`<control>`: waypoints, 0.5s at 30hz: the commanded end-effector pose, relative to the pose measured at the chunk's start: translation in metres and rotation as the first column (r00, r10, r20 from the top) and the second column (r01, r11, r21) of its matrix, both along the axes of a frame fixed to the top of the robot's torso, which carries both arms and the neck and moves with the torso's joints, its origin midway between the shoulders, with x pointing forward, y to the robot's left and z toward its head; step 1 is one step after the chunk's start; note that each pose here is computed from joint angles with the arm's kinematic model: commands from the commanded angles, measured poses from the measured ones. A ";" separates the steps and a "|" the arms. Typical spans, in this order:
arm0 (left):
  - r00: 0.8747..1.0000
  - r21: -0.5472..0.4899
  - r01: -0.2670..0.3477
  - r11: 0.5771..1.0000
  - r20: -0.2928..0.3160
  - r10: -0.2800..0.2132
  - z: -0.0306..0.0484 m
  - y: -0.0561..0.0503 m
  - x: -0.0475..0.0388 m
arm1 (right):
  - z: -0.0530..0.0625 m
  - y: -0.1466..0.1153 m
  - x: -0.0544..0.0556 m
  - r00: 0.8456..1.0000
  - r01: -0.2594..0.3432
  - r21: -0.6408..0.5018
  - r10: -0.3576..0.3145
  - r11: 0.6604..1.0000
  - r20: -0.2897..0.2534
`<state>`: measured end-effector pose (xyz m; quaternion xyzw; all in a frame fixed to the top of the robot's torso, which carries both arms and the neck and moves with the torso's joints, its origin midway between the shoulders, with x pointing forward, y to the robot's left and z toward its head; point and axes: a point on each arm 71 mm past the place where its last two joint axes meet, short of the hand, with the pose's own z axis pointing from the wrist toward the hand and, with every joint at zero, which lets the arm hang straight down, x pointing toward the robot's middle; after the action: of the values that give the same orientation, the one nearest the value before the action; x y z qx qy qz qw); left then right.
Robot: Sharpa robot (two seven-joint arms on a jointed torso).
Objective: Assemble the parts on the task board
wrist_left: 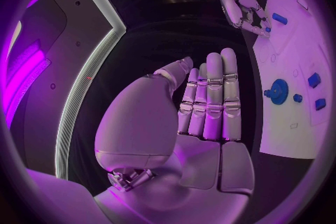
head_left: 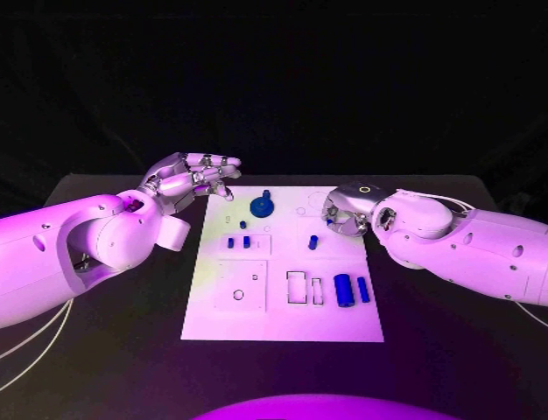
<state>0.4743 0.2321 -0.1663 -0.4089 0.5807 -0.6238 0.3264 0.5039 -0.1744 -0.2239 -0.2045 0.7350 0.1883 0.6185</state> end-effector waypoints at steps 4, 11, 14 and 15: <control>1.000 -0.008 0.032 0.999 0.001 -0.032 0.0005 -0.004 -0.0012 | -0.004 0.000 0.000 1.000 0.005 -0.017 -0.006 1.000 -0.012; 0.999 -0.002 0.037 0.999 -0.003 -0.037 0.0000 -0.004 -0.0012 | -0.003 0.001 0.001 1.000 0.012 -0.014 -0.012 1.000 0.012; 0.999 0.003 0.040 0.999 -0.005 -0.040 -0.0003 -0.005 -0.0013 | -0.002 0.000 0.001 1.000 0.013 -0.004 -0.012 1.000 0.026; 0.999 0.004 0.041 0.999 -0.006 -0.041 -0.0004 -0.005 -0.0013 | -0.001 0.000 0.000 0.999 0.012 0.000 -0.012 1.000 0.031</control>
<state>0.4740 0.2306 -0.1670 -0.4073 0.5859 -0.6228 0.3208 0.5040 -0.1728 -0.2251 -0.2047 0.7327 0.1888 0.6209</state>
